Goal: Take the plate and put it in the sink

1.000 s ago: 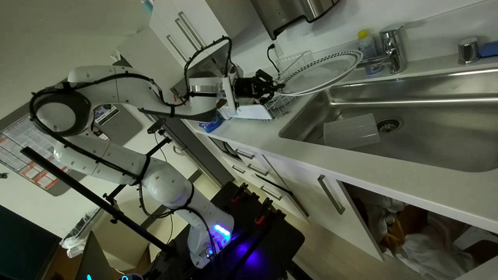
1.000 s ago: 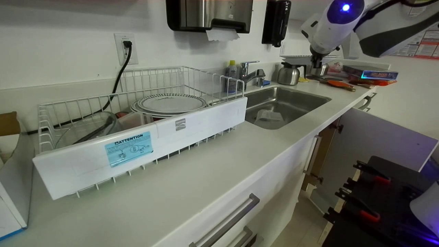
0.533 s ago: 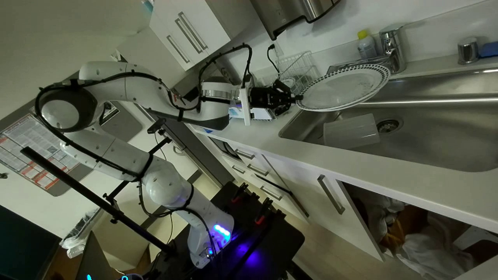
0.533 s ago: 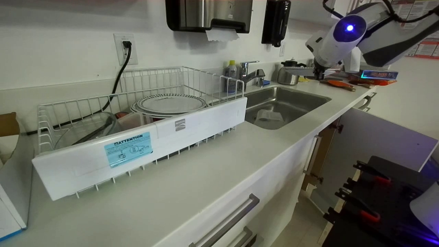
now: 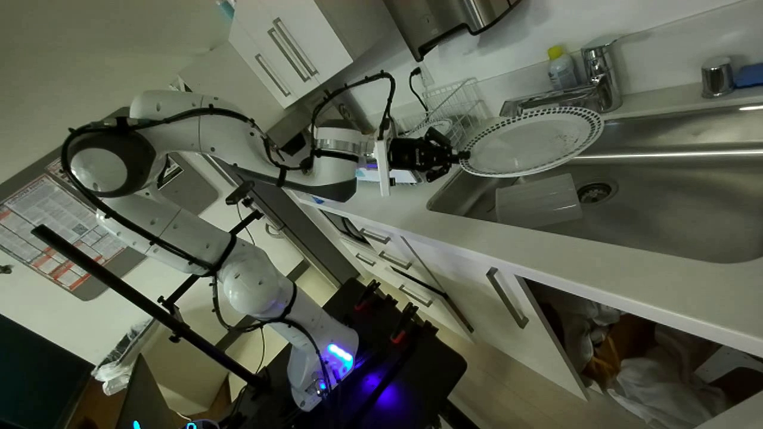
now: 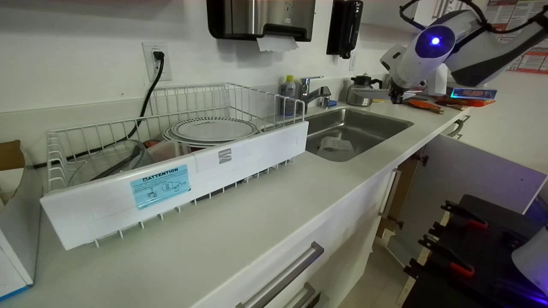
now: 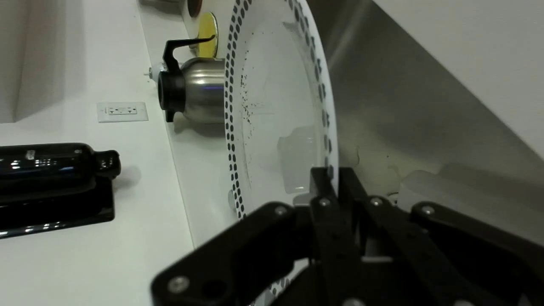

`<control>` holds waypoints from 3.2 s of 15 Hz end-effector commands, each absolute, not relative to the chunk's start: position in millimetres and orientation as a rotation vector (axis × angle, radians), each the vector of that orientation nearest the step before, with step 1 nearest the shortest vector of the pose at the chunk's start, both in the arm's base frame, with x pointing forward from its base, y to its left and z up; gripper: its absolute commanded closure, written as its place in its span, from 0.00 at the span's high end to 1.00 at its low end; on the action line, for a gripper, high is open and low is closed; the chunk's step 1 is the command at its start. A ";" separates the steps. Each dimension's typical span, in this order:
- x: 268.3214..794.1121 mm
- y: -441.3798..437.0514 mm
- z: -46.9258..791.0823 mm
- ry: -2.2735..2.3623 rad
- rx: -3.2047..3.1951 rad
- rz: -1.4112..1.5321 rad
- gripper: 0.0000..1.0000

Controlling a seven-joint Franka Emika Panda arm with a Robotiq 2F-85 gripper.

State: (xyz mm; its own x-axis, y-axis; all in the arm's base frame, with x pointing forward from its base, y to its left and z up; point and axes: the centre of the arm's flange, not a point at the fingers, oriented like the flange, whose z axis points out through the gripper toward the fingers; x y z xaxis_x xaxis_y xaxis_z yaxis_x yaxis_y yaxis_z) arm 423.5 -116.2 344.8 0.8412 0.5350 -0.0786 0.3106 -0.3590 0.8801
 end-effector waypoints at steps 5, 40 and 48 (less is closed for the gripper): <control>441.6 -139.2 310.0 0.589 1.969 0.220 0.02; 515.5 -264.5 197.8 0.979 2.032 0.281 0.02; 547.2 -275.8 181.7 0.948 1.978 0.283 0.02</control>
